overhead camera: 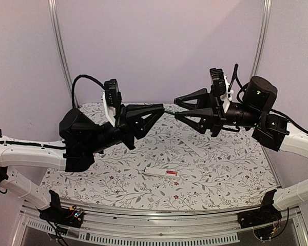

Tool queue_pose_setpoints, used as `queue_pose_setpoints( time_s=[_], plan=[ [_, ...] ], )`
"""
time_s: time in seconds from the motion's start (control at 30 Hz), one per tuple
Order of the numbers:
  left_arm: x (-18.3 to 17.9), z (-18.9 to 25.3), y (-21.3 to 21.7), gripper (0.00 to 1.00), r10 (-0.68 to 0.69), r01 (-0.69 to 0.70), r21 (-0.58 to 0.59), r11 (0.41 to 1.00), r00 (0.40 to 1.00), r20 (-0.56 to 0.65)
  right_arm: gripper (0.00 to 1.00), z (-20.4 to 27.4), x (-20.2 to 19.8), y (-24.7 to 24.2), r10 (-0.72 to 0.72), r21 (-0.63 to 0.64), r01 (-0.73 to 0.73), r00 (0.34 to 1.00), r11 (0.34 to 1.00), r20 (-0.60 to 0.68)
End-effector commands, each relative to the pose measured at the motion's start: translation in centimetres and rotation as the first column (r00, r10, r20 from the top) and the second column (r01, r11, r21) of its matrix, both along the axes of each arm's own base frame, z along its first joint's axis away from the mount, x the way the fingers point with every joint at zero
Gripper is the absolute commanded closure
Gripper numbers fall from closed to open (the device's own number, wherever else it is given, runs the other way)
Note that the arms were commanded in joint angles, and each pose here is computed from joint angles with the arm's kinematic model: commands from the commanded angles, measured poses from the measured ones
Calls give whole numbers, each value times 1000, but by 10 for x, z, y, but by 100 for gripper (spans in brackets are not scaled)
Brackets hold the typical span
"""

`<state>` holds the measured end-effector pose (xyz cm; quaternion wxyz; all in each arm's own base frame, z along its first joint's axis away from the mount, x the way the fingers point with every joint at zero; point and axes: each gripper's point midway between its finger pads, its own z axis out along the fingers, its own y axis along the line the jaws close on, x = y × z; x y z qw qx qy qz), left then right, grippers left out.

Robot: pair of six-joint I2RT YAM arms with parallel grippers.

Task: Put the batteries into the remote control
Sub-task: Pass from the left arm to the right

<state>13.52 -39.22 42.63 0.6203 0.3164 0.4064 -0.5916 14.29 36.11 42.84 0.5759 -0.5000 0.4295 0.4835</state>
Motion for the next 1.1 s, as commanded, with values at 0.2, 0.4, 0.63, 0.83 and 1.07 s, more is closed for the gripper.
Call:
queue_pose_setpoints(
  time_s=[0.2,0.4,0.63,0.83,1.07],
  plan=[
    [-7,6,-4,100,-18,19,-17,1000,999,32,67,-12,-3,7,30,-20,-30,1000,999,5],
    [-7,4,-4,100,-14,15,-15,1000,999,31,77,-15,-2,8,29,-30,-29,1000,999,0],
    [-7,6,-2,100,-5,5,-21,1000,999,40,80,-21,2,11,16,-53,-17,1000,998,-13],
    [-7,5,-2,100,-5,6,-17,1000,999,38,100,-19,2,10,12,-52,-13,1000,999,-15],
    [12,-4,-6,64,80,-77,70,995,996,-31,100,-19,12,8,-53,-109,49,998,993,-34]
  ],
)
